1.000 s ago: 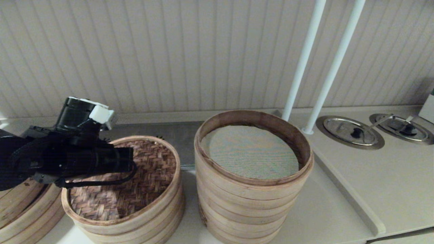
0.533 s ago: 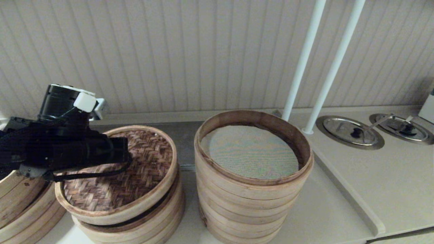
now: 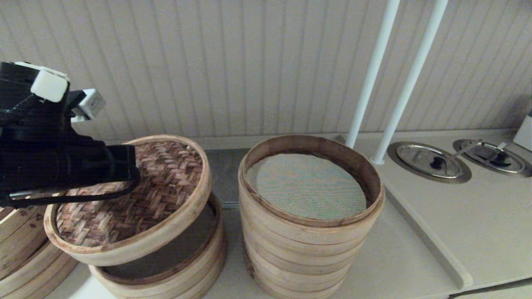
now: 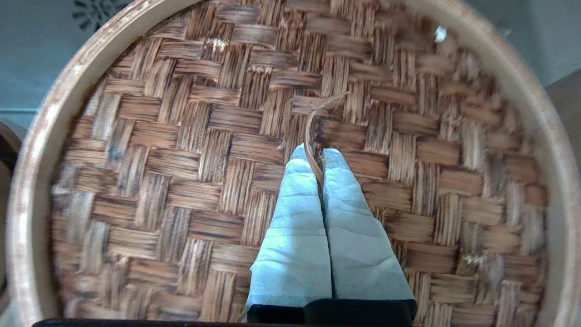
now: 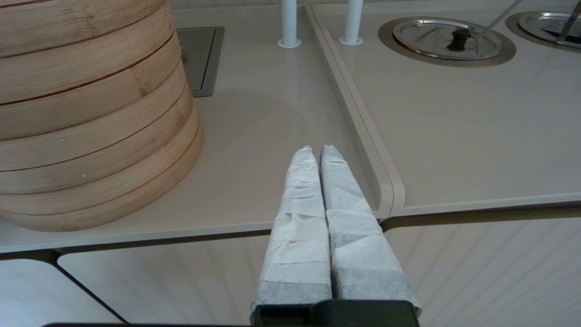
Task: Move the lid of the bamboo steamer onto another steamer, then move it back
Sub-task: Put the steamer
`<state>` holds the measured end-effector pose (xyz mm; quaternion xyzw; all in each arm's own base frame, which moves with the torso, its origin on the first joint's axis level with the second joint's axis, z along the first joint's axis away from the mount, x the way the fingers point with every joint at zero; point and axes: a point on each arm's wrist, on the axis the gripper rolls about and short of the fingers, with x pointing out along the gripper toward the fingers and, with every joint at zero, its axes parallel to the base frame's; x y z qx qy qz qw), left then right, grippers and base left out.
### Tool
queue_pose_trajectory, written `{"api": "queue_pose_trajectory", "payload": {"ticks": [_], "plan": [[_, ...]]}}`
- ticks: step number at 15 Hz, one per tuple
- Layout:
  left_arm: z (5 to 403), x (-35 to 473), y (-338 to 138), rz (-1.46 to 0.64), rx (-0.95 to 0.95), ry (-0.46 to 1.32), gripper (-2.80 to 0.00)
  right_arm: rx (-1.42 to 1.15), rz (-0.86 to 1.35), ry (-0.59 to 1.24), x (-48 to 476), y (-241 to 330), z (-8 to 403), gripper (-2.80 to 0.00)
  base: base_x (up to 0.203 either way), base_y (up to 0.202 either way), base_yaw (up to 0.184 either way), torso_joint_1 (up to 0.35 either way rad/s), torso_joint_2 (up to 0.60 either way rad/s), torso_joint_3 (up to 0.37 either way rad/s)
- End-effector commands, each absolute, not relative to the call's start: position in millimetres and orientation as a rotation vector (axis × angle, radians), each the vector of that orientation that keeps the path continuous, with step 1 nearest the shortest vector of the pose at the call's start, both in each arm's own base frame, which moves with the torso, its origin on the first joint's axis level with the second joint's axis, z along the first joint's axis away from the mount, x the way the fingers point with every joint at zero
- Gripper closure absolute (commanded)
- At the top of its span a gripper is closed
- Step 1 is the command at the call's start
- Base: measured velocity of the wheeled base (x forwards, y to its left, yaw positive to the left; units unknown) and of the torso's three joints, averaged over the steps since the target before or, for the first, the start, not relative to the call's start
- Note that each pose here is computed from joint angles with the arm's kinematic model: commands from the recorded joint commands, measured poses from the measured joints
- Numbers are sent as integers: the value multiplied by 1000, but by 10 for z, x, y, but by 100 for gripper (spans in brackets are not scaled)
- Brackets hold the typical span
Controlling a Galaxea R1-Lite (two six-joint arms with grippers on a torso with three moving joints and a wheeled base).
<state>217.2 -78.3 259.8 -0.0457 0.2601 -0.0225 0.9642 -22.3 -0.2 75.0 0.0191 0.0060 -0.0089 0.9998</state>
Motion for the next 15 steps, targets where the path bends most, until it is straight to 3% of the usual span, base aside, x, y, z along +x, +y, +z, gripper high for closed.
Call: {"api": "queue_pose_trajectory", "payload": {"ticks": [1, 9, 15], "plan": [[2847, 2082, -750, -57, -115, 468, 0, 38, -18, 15, -221, -2, 746, 0, 0, 0, 0, 0, 0, 0], [3607, 2028, -805, -140, -161, 382, 0, 38, -17, 15, -221, -2, 746, 0, 0, 0, 0, 0, 0, 0], [3760, 2199, -1333, -290, -199, 374, 0, 38, -17, 15, -221, -2, 746, 0, 0, 0, 0, 0, 0, 0]]}}
